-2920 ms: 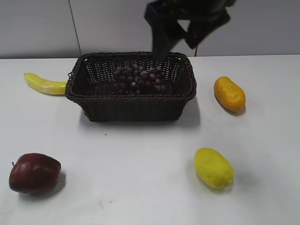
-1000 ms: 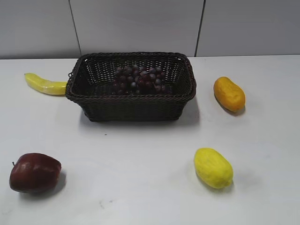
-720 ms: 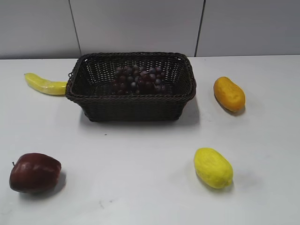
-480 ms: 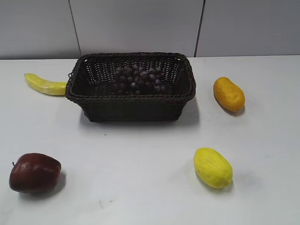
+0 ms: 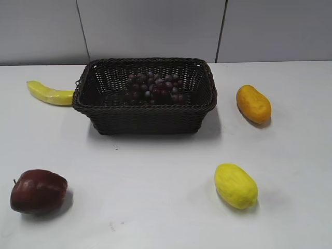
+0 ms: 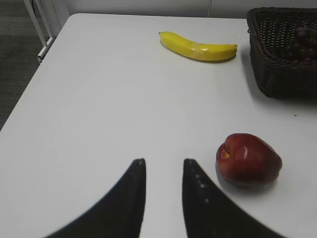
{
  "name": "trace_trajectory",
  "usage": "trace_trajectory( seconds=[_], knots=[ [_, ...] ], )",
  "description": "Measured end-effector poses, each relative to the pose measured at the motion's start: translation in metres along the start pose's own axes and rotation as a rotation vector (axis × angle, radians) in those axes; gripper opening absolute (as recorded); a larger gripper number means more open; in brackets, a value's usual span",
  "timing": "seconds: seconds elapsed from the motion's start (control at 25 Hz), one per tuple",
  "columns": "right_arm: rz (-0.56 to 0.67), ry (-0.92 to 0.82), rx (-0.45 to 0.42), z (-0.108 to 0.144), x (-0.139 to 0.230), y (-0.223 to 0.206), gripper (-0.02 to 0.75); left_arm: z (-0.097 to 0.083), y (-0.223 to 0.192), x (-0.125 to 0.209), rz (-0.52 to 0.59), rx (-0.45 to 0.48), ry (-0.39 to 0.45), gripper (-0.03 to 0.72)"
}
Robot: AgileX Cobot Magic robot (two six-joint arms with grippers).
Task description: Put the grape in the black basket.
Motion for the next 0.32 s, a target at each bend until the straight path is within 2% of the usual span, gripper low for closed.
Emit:
trace_trajectory(
  seconds=[0.32],
  knots=[
    [0.000,-0.001,0.001,-0.0001,0.0000,0.0000,0.586,0.0000,0.0000,0.0000,0.000,0.000,0.000,0.229]
  ],
)
Point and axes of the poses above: a point on each arm's last joint axis where the gripper is mounted, y pointing back along that axis away from the gripper, z along the wrist's bending axis when the last joint is at zero, x = y × z, the point moved 10 cm from there along -y, pointing out along that axis toward the gripper, and after that the axes turned 2 degrees about -y, right-handed, at the moved point
